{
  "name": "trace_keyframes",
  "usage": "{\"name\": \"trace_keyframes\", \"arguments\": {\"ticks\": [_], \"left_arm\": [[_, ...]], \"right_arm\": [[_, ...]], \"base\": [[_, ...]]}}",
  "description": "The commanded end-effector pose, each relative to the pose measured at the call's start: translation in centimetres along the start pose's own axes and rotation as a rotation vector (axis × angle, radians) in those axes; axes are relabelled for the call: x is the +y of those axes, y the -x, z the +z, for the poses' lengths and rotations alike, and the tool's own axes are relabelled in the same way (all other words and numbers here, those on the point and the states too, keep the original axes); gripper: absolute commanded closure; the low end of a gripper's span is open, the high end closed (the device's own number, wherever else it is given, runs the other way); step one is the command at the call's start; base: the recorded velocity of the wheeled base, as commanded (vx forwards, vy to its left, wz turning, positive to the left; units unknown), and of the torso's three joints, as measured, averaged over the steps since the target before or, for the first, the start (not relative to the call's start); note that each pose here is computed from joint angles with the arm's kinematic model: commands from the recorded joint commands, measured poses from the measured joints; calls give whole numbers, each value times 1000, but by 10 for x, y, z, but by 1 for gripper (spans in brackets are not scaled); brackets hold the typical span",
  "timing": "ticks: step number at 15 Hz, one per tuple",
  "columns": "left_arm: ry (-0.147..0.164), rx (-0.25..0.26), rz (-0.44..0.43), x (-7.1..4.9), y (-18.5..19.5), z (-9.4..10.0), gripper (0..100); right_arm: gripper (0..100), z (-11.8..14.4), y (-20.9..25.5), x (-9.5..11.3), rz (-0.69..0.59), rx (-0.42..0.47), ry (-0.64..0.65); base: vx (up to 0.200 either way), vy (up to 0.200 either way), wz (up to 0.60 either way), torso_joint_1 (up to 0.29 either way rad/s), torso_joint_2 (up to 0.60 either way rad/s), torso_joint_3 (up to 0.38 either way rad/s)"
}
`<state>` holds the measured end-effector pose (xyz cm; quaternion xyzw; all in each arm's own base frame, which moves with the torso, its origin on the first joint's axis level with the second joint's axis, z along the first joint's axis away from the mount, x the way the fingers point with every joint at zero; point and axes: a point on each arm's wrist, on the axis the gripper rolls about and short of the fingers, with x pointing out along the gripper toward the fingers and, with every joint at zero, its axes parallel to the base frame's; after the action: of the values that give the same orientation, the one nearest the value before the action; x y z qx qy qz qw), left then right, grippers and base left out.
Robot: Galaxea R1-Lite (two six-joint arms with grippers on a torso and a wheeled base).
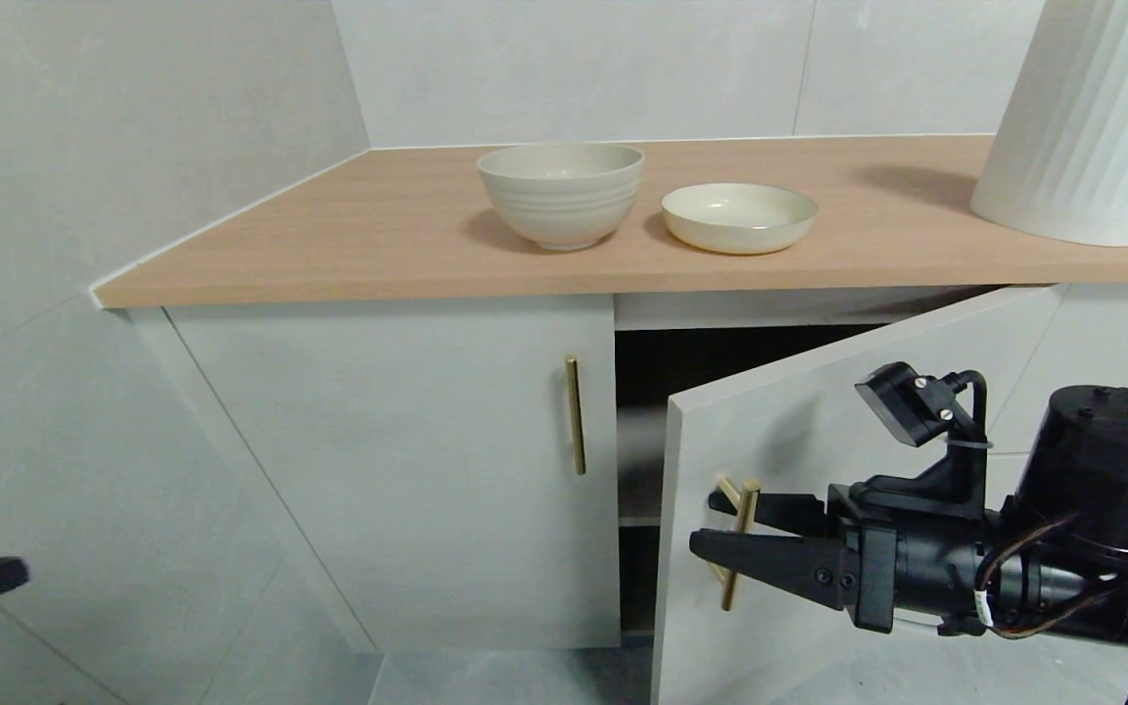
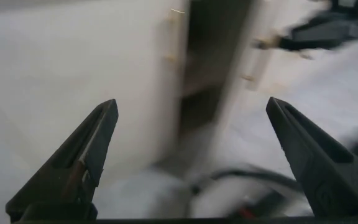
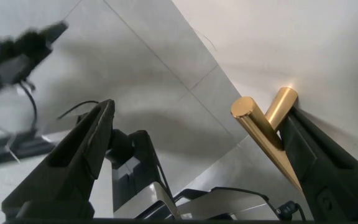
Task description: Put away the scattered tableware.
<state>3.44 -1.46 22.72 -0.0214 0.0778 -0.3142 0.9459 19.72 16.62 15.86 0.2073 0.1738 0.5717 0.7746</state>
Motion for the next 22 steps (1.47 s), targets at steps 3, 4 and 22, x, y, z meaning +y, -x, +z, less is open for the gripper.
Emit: {"name": "trace_keyframes", "arguments": {"ticks": [3, 4, 22], "left_arm": [[135, 302, -263, 35, -107, -3, 0], [133, 311, -287, 35, -118, -12, 0], [184, 355, -397, 25, -159, -42, 100]], "right_arm": [[0, 0, 0, 0, 1, -1, 1], [0, 0, -1, -1, 0, 1, -1], [0, -2, -1, -1, 1, 8, -6]], "base": [[0, 0, 0, 0, 0, 0], [0, 0, 0, 0, 0, 0], [0, 0, 0, 0, 0, 0]]}}
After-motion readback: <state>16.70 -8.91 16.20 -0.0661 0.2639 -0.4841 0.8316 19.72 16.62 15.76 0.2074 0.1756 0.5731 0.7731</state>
